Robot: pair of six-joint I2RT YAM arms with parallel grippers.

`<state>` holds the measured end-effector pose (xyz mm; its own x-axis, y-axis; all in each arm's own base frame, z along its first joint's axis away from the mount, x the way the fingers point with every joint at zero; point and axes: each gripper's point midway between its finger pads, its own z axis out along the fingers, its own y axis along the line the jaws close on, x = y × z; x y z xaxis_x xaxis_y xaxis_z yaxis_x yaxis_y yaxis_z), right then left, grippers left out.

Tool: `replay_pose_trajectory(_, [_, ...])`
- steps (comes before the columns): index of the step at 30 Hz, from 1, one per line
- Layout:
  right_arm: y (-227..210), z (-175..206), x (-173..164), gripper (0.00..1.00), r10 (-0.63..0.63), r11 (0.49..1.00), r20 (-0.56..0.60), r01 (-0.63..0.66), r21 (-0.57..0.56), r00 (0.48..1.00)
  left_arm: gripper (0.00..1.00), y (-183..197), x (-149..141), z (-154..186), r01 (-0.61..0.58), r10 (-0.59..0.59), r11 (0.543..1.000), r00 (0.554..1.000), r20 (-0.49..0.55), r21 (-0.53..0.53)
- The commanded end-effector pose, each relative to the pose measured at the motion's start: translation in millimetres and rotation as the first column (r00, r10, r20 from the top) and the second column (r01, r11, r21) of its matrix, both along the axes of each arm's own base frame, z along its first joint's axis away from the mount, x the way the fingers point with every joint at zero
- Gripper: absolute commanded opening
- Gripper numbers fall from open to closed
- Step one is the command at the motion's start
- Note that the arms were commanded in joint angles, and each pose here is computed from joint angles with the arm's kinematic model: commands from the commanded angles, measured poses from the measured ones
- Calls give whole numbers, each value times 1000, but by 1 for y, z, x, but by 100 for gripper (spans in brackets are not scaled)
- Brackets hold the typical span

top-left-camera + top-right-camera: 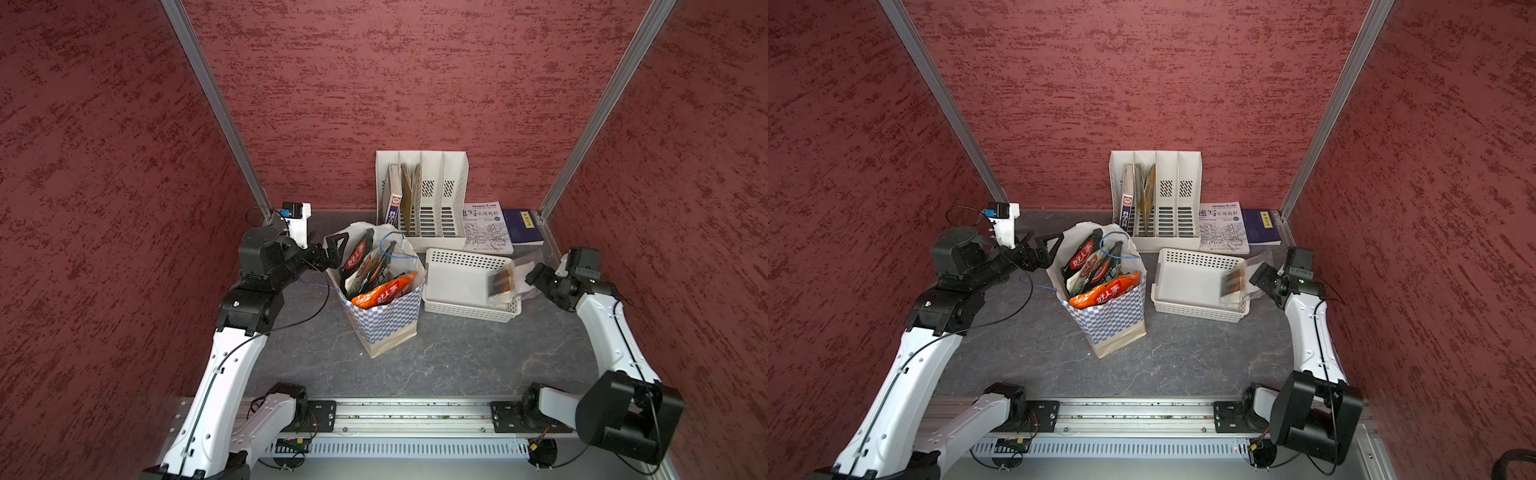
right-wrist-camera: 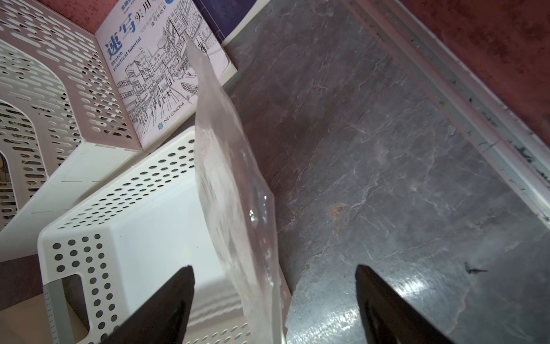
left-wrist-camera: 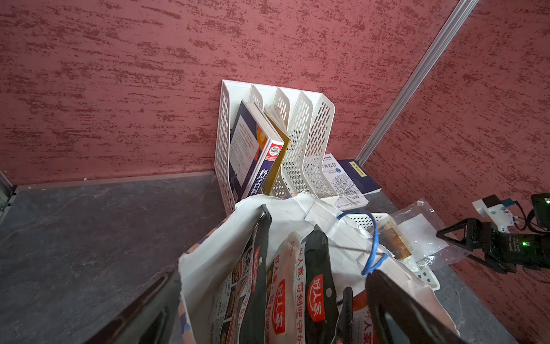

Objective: Place the condiment packets inside the bag
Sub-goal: Pick up the condiment packet from the storage box.

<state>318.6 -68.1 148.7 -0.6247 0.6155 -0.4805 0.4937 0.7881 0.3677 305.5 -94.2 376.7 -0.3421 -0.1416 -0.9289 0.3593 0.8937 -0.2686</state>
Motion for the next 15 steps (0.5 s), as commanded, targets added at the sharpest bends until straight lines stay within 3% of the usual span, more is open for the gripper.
replay_pose_trajectory(1, [11,2,24,82,34,996,125,-44,77,992,100,8,-2,-16,-34,35,999,998,-51,28])
replay_pose_trajectory(5, [9,-8,33,62,21,995,134,-34,92,991,100,8,-3,-28,-35,38,999,996,-84,34])
replay_pose_trajectory(10, [14,7,39,7,70,993,193,-87,79,979,100,21,-3,-36,-104,111,992,987,-115,64])
replay_pose_trajectory(11, [15,15,38,0,82,993,215,-98,64,973,100,26,-2,-38,-133,141,989,982,-125,71])
replay_pose_trajectory(15, [33,61,33,0,178,979,327,-201,36,928,100,53,3,-47,-282,299,952,940,-165,117])
